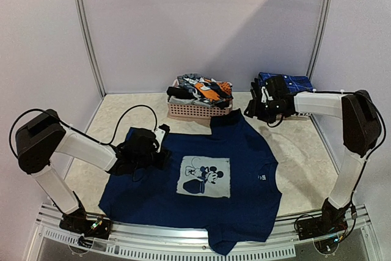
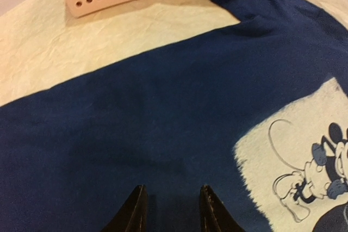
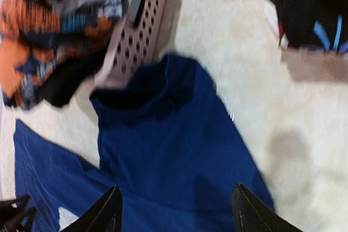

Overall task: Fold and stack the mixed laundry pile
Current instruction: Smooth out the crumpled T-shirt at the center of the board, then move the crumpled T-shirt to the center of the board.

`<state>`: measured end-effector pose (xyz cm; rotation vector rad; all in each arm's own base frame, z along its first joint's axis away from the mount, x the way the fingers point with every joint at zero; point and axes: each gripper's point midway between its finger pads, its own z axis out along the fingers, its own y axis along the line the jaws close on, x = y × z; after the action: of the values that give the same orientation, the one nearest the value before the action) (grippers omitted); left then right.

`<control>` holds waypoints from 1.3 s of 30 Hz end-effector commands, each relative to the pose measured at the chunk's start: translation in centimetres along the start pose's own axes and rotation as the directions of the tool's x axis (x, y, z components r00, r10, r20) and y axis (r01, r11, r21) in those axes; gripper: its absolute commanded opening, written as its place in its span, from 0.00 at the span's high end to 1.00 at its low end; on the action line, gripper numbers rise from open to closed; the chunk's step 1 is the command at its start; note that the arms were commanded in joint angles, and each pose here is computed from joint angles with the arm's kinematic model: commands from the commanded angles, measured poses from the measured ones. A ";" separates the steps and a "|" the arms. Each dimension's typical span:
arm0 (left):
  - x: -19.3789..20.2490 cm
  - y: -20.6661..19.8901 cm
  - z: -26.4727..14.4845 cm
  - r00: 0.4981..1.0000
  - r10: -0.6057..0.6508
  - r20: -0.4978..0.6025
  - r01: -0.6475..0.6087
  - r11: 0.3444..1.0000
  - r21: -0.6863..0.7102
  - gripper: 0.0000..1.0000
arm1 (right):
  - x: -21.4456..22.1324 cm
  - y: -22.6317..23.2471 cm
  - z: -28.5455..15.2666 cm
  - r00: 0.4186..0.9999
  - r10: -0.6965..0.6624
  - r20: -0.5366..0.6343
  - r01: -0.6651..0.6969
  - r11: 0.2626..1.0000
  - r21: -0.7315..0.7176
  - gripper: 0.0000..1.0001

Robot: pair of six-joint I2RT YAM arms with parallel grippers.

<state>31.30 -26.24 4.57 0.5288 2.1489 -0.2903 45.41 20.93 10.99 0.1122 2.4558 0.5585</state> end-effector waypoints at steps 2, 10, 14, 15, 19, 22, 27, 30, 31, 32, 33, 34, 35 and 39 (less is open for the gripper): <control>1.5 1.8 -1.3 0.997 -0.055 -0.047 0.050 0.993 -0.105 0.68 | 6.5 0.5 -1.2 0.990 -0.066 -0.121 0.073 0.996 0.052 0.31; 4.1 3.6 -2.7 0.983 -0.150 -0.105 0.127 0.973 -0.193 0.69 | 13.8 2.6 -3.3 0.949 -0.161 -0.272 0.149 0.987 -0.064 0.35; 5.5 3.8 -3.3 0.972 -0.188 -0.140 0.157 0.966 -0.203 0.70 | 16.4 3.8 -3.6 0.925 -0.199 -0.324 0.159 0.976 -0.147 0.38; 5.9 3.9 -3.5 0.969 -0.196 -0.150 0.163 0.965 -0.208 0.70 | 16.9 3.9 -3.5 0.919 -0.207 -0.336 0.163 0.974 -0.155 0.39; 7.2 3.4 -4.1 0.961 -0.194 -0.199 0.152 0.967 -0.206 0.70 | 18.4 3.5 -3.1 0.910 -0.207 -0.359 0.156 0.974 -0.167 0.42; 8.0 3.2 -4.7 0.957 -0.192 -0.216 0.146 0.966 -0.214 0.70 | 19.1 3.1 -2.9 0.906 -0.201 -0.373 0.148 0.975 -0.165 0.45; 9.1 3.2 -5.3 0.952 -0.201 -0.228 0.148 0.962 -0.230 0.70 | 19.8 2.4 -3.1 0.903 -0.185 -0.387 0.137 0.979 -0.149 0.48; 9.4 3.2 -5.3 0.951 -0.205 -0.231 0.150 0.961 -0.232 0.70 | 19.8 1.9 -3.1 0.906 -0.182 -0.382 0.145 0.982 -0.125 0.49; 9.4 3.2 -5.3 0.951 -0.204 -0.231 0.150 0.961 -0.233 0.70 | 19.8 1.7 -2.9 0.906 -0.181 -0.382 0.148 0.982 -0.116 0.49; 9.4 3.2 -5.2 0.951 -0.205 -0.230 0.151 0.961 -0.234 0.70 | 19.8 1.4 -2.7 0.907 -0.175 -0.384 0.146 0.984 -0.103 0.50; 9.5 3.1 -5.1 0.951 -0.206 -0.231 0.152 0.961 -0.233 0.70 | 19.8 1.3 -2.4 0.908 -0.170 -0.383 0.145 0.985 -0.094 0.50; 9.5 3.1 -5.0 0.950 -0.208 -0.231 0.154 0.961 -0.232 0.70 | 20.0 0.8 -2.1 0.908 -0.163 -0.386 0.146 0.987 -0.074 0.51; 9.5 3.1 -4.9 0.950 -0.210 -0.230 0.156 0.960 -0.232 0.70 | 20.0 0.4 -1.7 0.908 -0.155 -0.389 0.146 0.988 -0.053 0.51; 9.8 3.0 -4.4 0.949 -0.211 -0.233 0.155 0.960 -0.235 0.70 | 20.1 -1.4 -0.2 0.905 -0.119 -0.407 0.136 0.991 0.012 0.52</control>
<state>25.49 -19.87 1.10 0.2298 2.3967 -0.1368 28.32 25.25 2.16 -0.2383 2.7980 0.6280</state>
